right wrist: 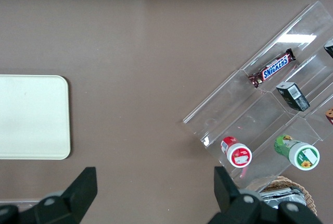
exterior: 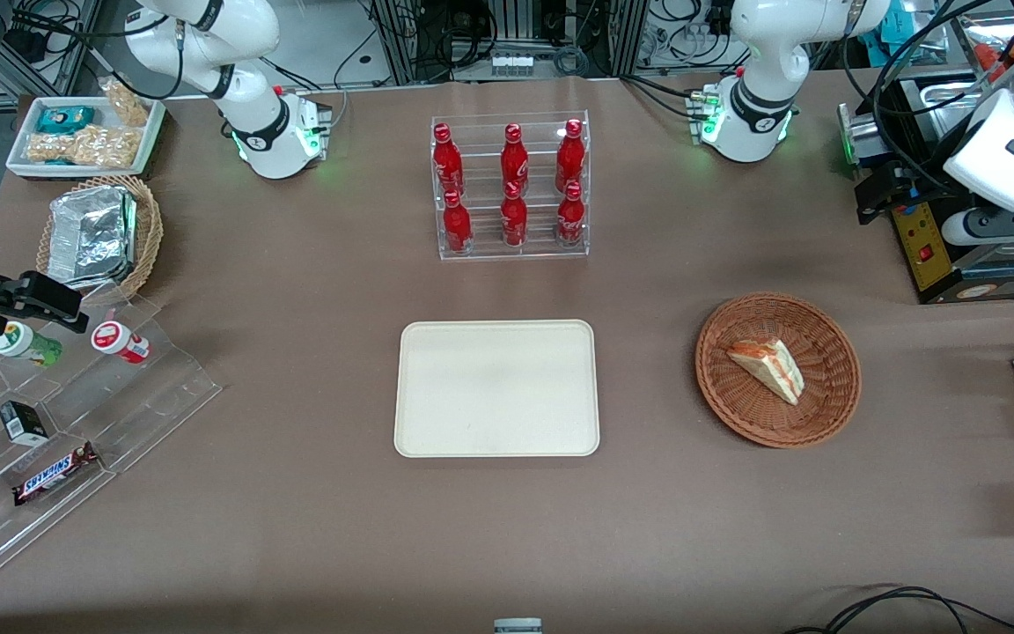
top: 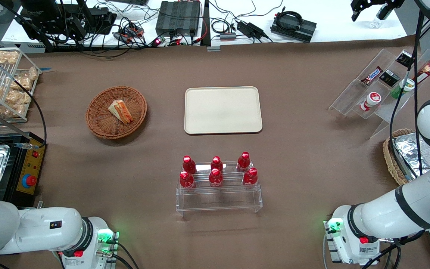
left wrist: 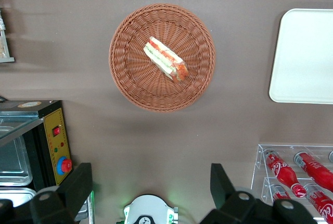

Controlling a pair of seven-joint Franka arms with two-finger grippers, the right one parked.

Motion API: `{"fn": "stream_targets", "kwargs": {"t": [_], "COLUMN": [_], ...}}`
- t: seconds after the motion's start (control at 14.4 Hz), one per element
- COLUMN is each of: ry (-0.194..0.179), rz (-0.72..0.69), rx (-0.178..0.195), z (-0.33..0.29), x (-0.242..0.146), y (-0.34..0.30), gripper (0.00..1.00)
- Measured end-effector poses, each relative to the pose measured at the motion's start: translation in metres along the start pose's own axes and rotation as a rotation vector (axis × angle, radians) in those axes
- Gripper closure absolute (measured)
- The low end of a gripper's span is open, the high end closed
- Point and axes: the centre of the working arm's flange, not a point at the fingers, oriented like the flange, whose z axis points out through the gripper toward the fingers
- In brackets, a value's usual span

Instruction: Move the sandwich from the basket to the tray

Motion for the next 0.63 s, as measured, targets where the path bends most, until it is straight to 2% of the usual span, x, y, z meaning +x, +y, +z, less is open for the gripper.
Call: {"fn": "stream_targets", "kwargs": {"t": [0.42, 0.63], "ry": [0.008, -0.017], "rz": [-0.026, -0.03], "rx": [-0.004, -0.002], "z": [-0.004, 0.007], "x": [0.001, 0.006], "y": [-0.015, -0.015], "gripper": [0.0, 0.0]}}
